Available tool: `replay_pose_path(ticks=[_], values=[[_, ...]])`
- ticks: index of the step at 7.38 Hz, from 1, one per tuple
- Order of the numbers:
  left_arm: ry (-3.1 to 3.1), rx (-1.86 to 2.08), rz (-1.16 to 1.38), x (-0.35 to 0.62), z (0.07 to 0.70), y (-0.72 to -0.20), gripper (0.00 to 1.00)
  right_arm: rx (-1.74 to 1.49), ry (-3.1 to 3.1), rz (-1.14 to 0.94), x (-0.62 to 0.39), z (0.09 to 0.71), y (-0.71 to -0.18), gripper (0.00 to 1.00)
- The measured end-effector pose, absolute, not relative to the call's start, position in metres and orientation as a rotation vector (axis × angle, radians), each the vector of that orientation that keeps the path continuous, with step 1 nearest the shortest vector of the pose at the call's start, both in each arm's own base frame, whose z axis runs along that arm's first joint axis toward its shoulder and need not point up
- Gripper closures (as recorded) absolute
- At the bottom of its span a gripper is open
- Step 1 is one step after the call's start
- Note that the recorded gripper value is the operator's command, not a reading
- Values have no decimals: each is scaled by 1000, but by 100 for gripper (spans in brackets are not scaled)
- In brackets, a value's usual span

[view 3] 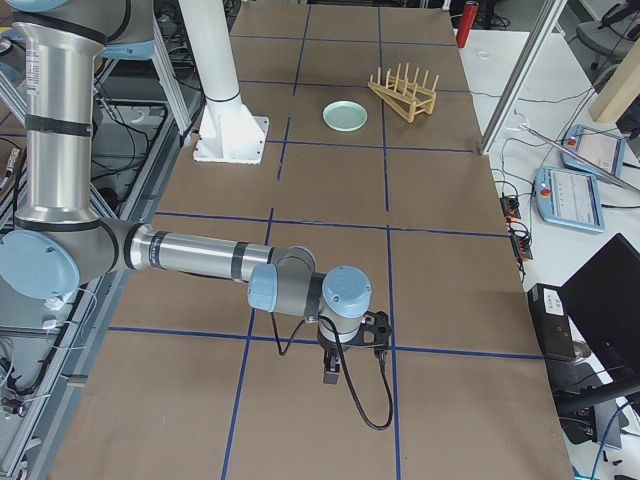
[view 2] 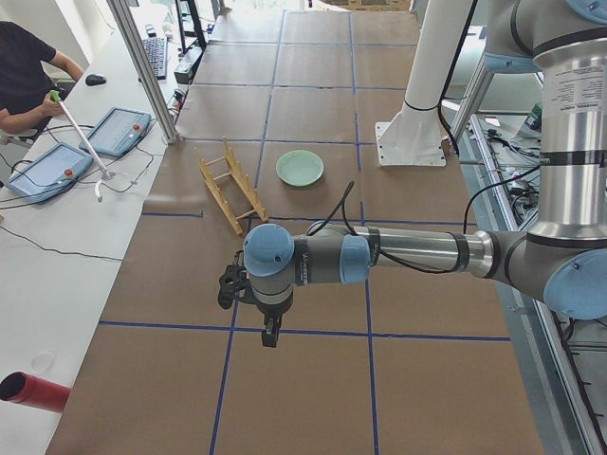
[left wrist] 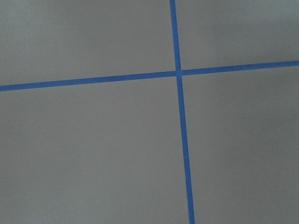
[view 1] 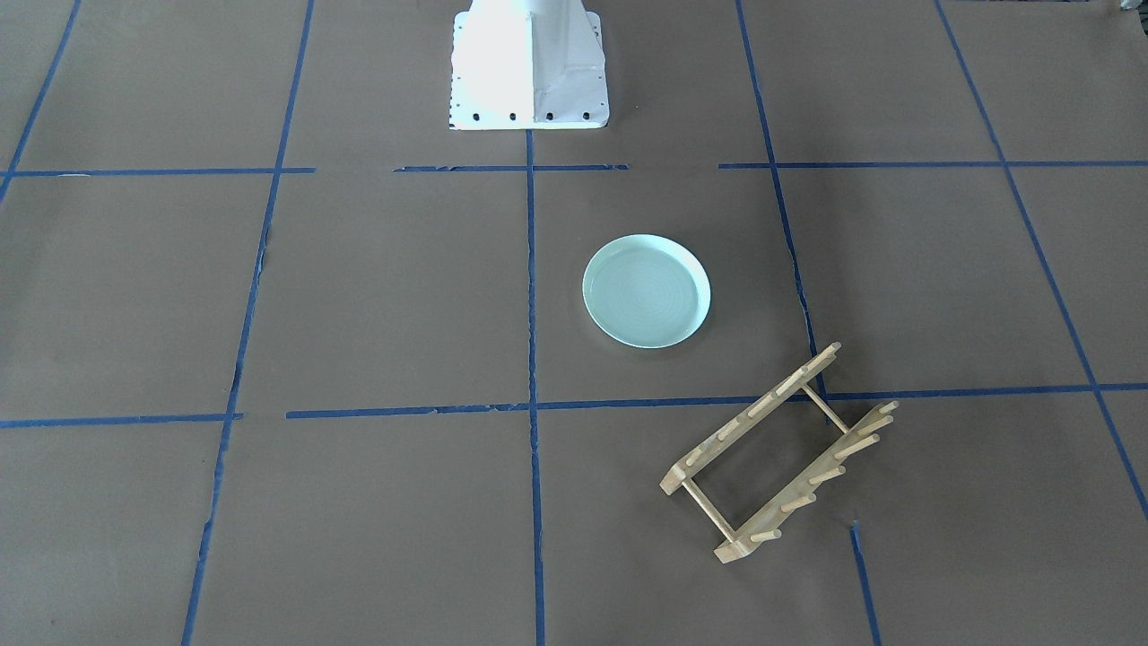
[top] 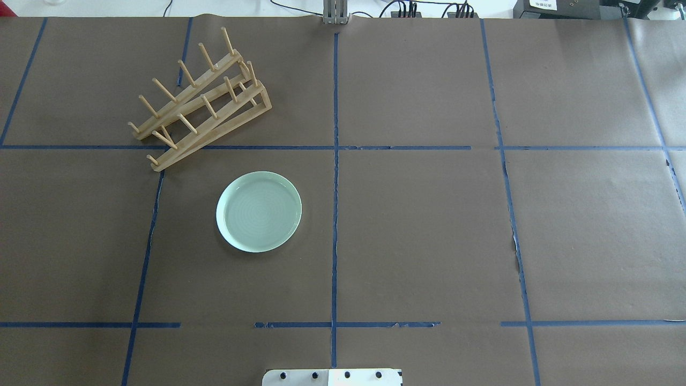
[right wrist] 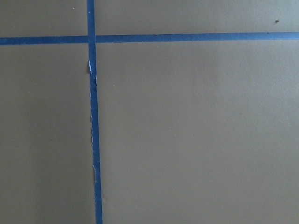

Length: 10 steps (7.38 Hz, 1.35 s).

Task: Place plate on rack

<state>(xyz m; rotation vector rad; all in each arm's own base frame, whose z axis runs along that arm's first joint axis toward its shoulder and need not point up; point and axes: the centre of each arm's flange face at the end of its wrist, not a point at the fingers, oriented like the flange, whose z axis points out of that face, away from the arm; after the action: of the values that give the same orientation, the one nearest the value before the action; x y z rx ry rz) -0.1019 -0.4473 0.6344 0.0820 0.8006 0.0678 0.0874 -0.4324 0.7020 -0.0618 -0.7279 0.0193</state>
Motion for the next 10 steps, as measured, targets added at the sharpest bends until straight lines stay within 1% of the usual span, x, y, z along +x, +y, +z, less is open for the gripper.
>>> replay_pose_path(ticks=[10], values=[[801,102,86,-95,623,-452,0,-62,-728,19,87,702,-432,0]])
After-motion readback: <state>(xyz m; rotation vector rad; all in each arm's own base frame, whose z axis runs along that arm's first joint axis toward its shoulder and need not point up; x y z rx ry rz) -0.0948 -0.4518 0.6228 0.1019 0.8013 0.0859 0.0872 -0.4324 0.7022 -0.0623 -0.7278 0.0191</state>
